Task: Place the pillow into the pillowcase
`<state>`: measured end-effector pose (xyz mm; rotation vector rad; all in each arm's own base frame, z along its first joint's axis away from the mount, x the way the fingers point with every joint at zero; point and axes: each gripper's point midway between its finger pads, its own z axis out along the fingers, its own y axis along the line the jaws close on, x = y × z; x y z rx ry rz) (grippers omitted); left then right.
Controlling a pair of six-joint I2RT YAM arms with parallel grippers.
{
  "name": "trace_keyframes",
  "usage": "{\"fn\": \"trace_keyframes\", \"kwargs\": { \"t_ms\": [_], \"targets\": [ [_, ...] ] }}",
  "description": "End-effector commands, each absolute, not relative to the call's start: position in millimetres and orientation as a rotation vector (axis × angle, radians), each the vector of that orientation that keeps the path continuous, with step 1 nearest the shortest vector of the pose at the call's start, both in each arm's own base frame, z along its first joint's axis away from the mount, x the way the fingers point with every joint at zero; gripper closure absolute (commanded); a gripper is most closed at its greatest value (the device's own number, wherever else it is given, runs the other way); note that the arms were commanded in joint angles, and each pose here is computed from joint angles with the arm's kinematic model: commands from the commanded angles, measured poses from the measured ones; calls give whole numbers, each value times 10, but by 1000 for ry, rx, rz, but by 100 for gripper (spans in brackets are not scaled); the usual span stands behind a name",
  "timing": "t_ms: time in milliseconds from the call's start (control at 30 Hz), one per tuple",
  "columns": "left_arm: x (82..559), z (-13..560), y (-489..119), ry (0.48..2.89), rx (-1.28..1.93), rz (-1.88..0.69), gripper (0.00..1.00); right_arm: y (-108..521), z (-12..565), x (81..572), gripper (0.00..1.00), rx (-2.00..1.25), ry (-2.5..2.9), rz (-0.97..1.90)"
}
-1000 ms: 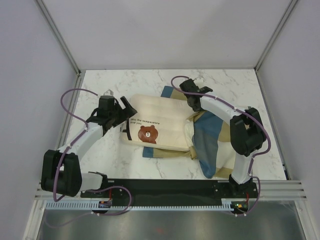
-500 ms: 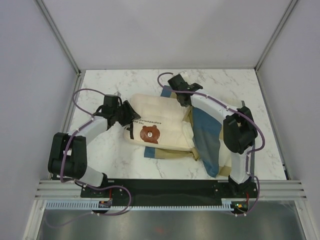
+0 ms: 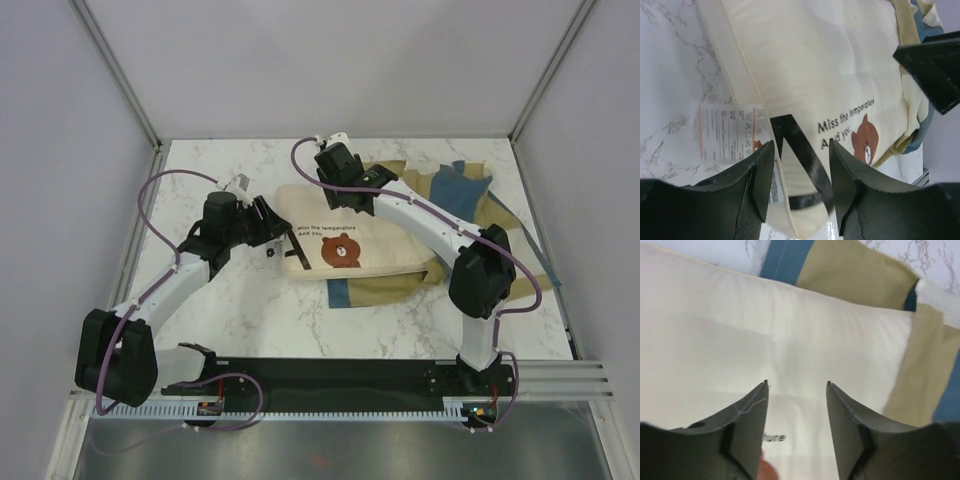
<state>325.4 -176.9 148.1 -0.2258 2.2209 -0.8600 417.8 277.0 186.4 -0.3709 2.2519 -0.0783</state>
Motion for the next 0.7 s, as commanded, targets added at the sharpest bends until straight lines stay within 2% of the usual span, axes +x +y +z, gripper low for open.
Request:
{"fn": "trace_keyframes", "kwargs": {
  "t_ms": [0, 33, 100, 133, 367, 467, 500, 533, 667],
  "targets": [
    [3359, 1898, -1901, 2059, -120, -923, 45, 2560, 2011, 3982, 38, -379, 2233, -112],
    [3367, 1895, -1894, 2061, -125, -916, 45, 2522, 2218, 3903, 35, -365, 2186, -85],
    [3382, 1868, -1874, 2072, -138, -902, 44, 2428, 2173, 3708, 35, -392, 2192, -90],
    [3382, 1870, -1880, 2073, -137, -903, 44, 2436, 2348, 3553, 36, -401, 2160, -28],
    [3382, 1826, -1874, 2095, -145, -897, 40, 2471, 2056, 2534, 39, -496, 2158, 216],
    [3402, 1790, -1872, 2110, -147, -883, 28, 2453, 1588, 2190, 32, -517, 2232, 224],
    [3382, 1713, -1854, 2145, -160, -871, 24, 2507, 1471, 2103, 24, -543, 2242, 202],
    [3386, 1719, -1849, 2146, -161, -867, 20, 2517, 1375, 2064, 23, -544, 2257, 182],
    [3386, 1692, -1831, 2155, -170, -852, 12, 2527, 991, 2003, 21, -522, 2301, 34]
  ]
}}
